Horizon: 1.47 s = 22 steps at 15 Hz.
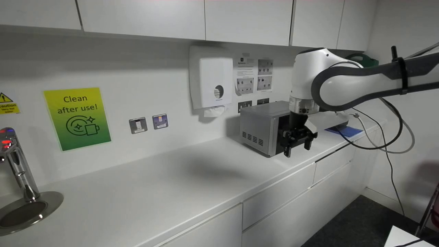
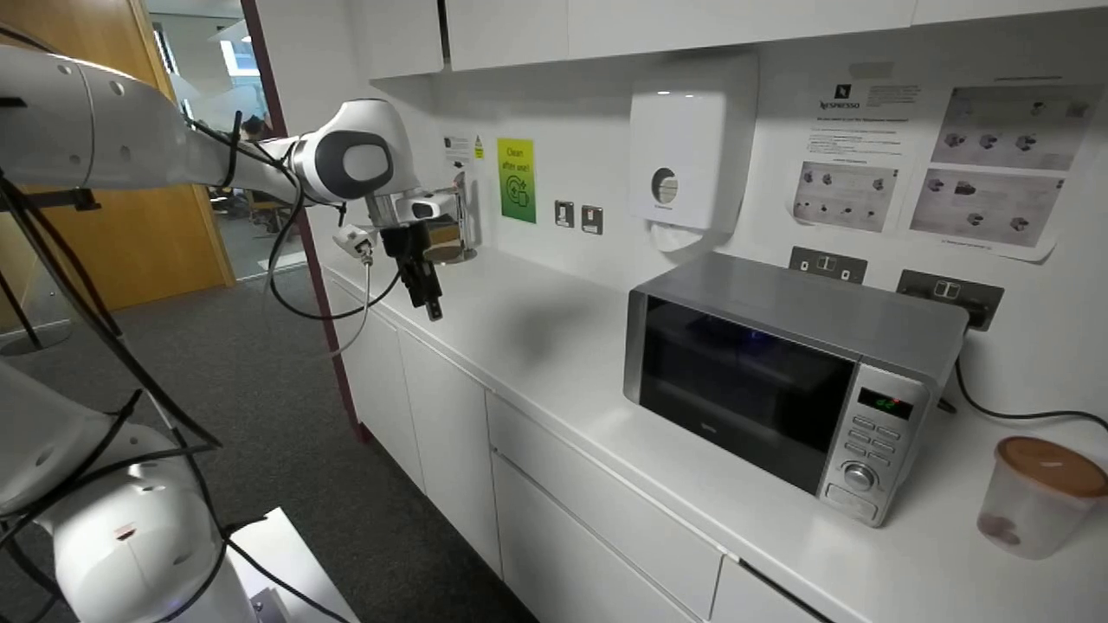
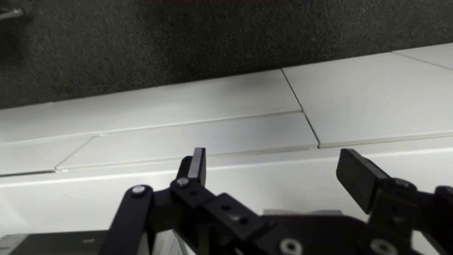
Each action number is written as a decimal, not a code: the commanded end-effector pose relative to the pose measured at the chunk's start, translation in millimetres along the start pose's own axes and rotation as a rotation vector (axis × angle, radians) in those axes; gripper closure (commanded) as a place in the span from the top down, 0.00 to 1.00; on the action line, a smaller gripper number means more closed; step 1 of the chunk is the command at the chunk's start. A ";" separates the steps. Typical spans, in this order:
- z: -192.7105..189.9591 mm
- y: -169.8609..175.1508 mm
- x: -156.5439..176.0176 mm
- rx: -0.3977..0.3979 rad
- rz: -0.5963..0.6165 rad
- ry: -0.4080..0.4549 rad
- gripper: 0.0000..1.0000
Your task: Press the top buttons of the microwave
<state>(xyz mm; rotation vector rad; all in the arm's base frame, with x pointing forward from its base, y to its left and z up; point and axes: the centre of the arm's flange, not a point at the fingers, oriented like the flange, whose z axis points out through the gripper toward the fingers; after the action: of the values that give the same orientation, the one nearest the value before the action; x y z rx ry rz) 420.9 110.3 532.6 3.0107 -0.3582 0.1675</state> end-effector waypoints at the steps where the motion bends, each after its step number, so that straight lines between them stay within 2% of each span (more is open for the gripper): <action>1: -37.8 -2.0 3.2 0.131 -0.009 0.153 1.00; 4: -74.8 28.5 28.7 0.261 0.078 0.225 1.00; 7: -118.9 80.7 56.4 0.387 0.208 0.247 1.00; 9: -144.0 117.4 70.8 0.465 0.299 0.291 1.00; 11: -162.0 145.7 78.8 0.542 0.385 0.335 1.00; 13: -167.6 158.0 82.2 0.628 0.445 0.378 1.00; 14: -159.8 154.1 70.8 0.558 0.407 0.337 1.00; 22: -157.3 151.2 71.7 0.560 0.406 0.332 1.00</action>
<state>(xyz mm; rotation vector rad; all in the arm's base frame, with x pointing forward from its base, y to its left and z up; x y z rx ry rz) 438.8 -33.8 710.6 3.2921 -1.0302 0.9282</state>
